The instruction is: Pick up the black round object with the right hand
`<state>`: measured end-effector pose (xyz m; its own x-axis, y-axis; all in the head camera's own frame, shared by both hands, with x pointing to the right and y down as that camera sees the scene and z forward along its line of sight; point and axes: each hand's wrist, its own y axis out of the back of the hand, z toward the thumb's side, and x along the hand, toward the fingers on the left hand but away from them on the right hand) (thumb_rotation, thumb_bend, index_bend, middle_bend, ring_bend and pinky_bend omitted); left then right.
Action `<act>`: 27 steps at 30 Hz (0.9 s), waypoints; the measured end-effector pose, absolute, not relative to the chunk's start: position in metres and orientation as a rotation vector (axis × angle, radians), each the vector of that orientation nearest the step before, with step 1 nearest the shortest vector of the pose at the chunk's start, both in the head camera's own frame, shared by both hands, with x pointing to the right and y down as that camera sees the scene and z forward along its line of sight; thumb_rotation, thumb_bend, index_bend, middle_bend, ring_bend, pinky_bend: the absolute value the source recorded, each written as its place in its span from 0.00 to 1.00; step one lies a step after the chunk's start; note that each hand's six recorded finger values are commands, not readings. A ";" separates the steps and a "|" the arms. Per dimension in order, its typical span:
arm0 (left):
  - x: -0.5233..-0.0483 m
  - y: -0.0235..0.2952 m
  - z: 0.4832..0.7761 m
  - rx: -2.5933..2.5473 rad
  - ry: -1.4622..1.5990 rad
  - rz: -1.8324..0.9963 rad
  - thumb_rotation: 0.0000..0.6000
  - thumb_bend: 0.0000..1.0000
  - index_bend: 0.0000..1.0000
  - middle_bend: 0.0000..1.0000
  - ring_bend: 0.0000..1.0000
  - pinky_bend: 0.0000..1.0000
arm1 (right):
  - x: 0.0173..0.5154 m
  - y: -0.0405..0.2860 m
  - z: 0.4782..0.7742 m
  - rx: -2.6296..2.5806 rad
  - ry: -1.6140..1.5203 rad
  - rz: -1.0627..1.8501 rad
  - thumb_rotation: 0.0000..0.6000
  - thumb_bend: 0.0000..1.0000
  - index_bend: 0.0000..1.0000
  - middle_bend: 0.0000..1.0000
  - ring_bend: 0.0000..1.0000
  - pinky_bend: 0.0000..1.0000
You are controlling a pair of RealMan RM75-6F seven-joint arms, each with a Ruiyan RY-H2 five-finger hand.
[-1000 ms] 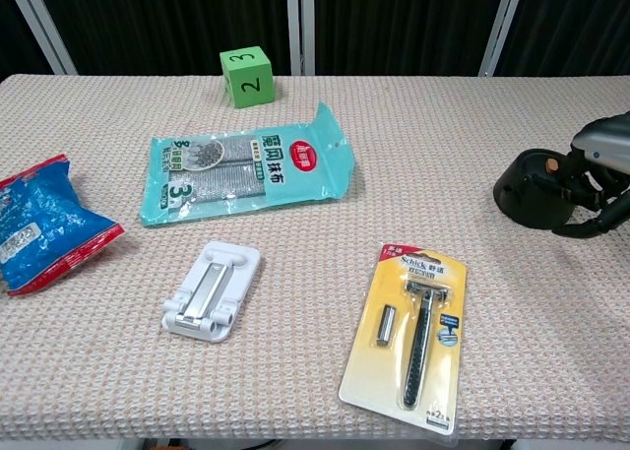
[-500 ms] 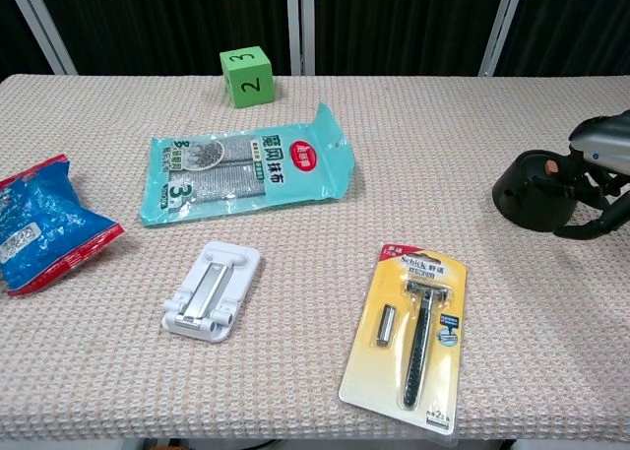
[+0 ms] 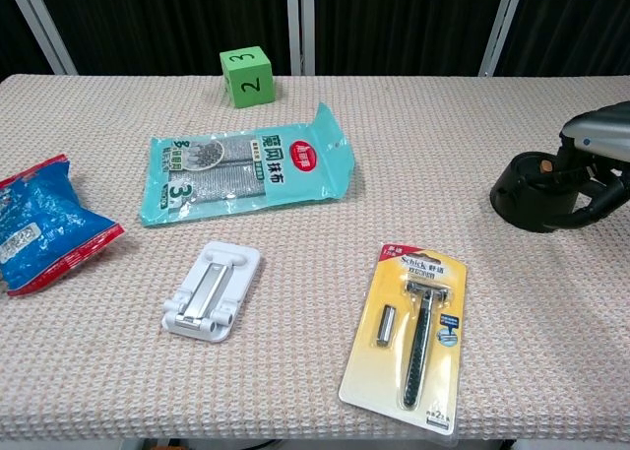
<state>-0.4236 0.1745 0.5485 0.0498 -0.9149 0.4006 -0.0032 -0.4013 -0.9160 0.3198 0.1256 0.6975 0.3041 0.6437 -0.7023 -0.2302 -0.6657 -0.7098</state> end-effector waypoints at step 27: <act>-0.423 0.174 0.550 -1.544 0.953 -1.465 0.87 0.00 0.06 0.02 0.02 0.13 | 0.308 0.093 0.687 -1.915 -0.587 1.459 0.62 0.18 1.00 1.00 1.00 0.41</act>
